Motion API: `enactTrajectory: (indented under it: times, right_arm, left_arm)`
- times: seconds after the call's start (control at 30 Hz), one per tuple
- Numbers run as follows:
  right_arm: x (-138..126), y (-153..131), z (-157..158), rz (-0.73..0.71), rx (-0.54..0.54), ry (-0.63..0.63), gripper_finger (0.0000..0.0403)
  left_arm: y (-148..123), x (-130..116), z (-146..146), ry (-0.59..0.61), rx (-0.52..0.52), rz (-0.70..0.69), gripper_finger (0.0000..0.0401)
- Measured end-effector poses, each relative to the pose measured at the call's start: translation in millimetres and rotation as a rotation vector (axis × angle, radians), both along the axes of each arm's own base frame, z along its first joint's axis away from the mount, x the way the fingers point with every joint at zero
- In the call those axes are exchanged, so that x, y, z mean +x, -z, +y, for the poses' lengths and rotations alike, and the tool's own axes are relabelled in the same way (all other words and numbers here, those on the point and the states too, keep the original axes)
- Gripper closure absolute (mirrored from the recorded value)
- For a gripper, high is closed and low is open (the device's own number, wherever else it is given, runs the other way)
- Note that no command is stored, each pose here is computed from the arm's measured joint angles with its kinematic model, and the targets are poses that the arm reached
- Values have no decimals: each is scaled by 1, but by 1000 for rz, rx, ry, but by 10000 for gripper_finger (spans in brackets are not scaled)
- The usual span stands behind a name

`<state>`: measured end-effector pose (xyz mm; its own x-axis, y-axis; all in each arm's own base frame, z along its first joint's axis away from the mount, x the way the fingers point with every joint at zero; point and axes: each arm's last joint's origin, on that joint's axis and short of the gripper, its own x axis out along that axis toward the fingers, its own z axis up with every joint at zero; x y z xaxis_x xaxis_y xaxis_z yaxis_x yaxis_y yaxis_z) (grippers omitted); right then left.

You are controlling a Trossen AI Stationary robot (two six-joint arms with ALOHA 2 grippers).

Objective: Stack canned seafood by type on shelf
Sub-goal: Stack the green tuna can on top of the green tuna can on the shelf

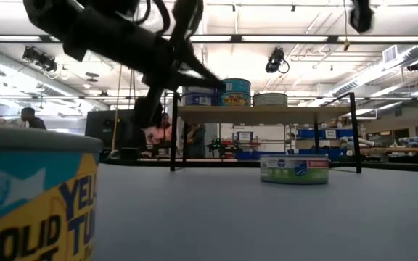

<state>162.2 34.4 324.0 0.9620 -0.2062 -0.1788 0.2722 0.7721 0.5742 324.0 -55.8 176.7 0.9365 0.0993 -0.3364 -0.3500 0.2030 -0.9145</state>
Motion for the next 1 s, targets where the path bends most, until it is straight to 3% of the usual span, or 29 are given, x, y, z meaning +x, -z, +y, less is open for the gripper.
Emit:
enactTrajectory:
  times: [0.13,0.23,0.37,0.57,0.73,1.0]
  right_arm:
    - [-16,15,-5,115,132,127,400]
    - [-19,29,-3,155,212,139,400]
    - [-18,62,3,175,333,159,401]
    - [-13,117,14,15,511,107,401]
    - [-18,147,17,-32,569,124,402]
    - [-17,149,19,-18,539,134,402]
  left_arm:
    - [-6,0,-3,98,-92,-13,401]
    - [-5,6,-7,161,-154,-5,401]
    - [1,12,-8,160,-157,6,401]
    - [12,22,-5,137,-186,-28,401]
    - [29,29,-3,117,-207,-3,401]
    - [38,45,4,60,-199,1,401]
